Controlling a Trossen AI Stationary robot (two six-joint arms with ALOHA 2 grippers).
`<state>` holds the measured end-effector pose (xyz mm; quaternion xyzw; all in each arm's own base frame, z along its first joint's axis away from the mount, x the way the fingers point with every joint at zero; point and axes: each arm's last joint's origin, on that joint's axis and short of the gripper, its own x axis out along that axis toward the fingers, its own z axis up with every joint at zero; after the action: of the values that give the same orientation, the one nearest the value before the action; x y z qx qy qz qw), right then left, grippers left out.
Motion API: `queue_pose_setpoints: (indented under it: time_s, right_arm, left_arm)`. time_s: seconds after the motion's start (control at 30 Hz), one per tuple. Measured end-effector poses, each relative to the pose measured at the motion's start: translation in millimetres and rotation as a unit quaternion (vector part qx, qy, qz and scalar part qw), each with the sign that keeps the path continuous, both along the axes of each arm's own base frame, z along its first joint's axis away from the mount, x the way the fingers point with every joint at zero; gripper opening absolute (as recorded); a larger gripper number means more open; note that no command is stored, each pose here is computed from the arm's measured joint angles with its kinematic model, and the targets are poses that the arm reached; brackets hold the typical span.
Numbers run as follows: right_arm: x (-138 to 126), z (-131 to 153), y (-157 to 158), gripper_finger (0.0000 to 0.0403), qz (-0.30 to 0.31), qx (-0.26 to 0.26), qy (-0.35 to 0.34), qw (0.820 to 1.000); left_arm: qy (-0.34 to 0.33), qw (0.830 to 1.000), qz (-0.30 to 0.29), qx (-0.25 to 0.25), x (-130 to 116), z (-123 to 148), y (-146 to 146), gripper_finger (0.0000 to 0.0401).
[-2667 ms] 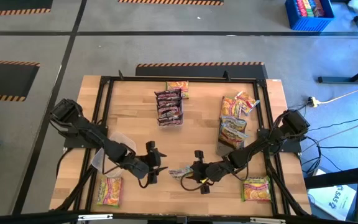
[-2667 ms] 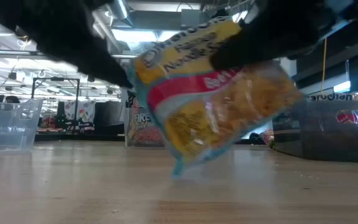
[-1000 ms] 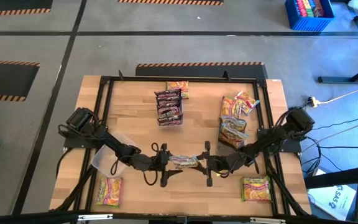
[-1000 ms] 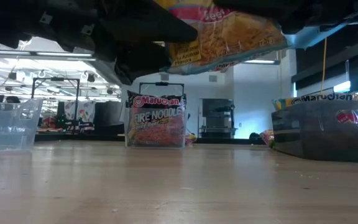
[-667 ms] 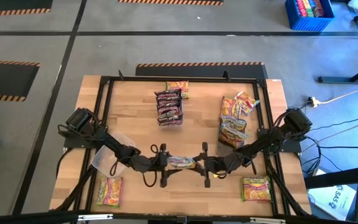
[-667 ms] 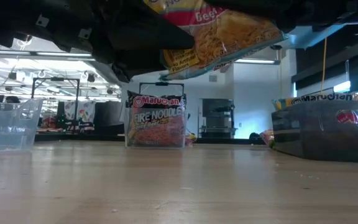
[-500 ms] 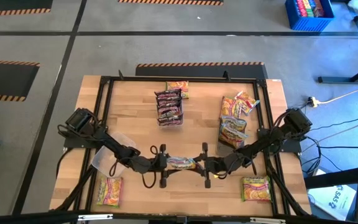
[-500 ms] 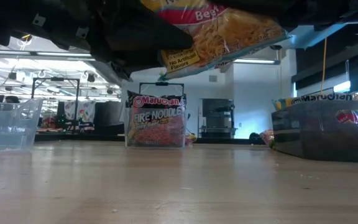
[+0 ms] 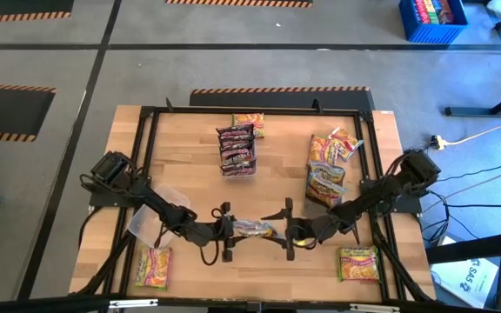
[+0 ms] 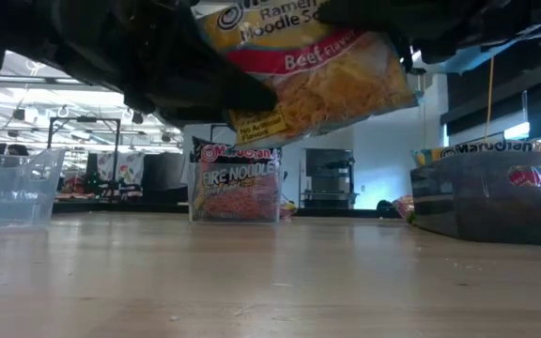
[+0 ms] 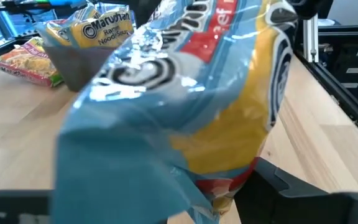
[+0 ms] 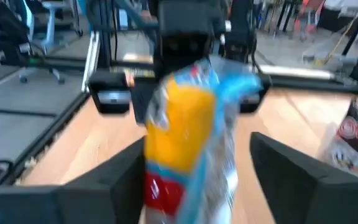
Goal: Sort Maruchan noodles
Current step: Put the blue noodle pack into the black bin
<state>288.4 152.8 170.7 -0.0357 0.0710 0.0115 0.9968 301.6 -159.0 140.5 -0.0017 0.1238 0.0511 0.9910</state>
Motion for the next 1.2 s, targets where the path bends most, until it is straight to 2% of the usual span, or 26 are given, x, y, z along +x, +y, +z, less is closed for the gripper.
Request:
queue_pose_setpoints:
  time_s: [0.13, 0.23, 0.4, 0.5, 0.6, 0.73, 0.93, 1.0, 1.2]
  right_arm:
    - [-5.5, 1.3, -2.5, 0.0295, 0.009, -0.013, 0.045, 0.999]
    - [-10.3, 4.8, -4.9, 0.0315, 0.007, 0.014, 0.071, 0.997]
    - [-11.3, 22.5, -5.4, 0.0323, 0.007, 0.036, 0.071, 0.997]
    - [-2.4, 37.3, -1.6, 0.0323, 0.010, 0.040, 0.063, 0.997]
    - [15.8, 41.1, -2.9, 0.0323, -0.007, 0.021, 0.103, 0.994]
    - [44.4, 37.5, -11.0, 0.0324, -0.039, -0.004, 0.194, 0.980]
    - [83.0, 33.1, -15.6, 0.0324, -0.021, 0.021, 0.300, 0.954]
    - [88.8, 25.0, -18.0, 0.0324, -0.022, 0.025, 0.336, 0.941]
    - [99.5, -5.3, -26.0, 0.0324, -0.032, 0.023, 0.384, 0.922]
  left_arm:
    - [0.014, 1.000, 0.000, 0.007, -2.8, -3.0, -2.6, 0.0128]
    - [0.047, 0.999, 0.001, 0.017, -5.9, -9.8, -2.6, 0.0128]
    - [0.102, 0.994, 0.022, 0.019, -10.4, -21.3, 2.6, 0.0128]
    - [0.119, 0.992, 0.038, 0.015, -9.4, -24.7, 9.4, 0.0128]
    - [0.128, 0.991, 0.046, 0.004, -7.3, -26.4, 15.6, 0.0128]
    - [0.136, 0.990, 0.044, 0.004, -7.3, -27.7, 17.2, 0.0128]
    - [0.148, 0.988, 0.051, -0.001, -8.8, -30.2, 18.6, 0.0128]
    - [0.151, 0.987, 0.058, -0.004, -9.2, -31.0, 19.6, 0.0128]
    - [0.152, 0.987, 0.058, -0.001, -10.3, -31.4, 18.2, 0.0128]
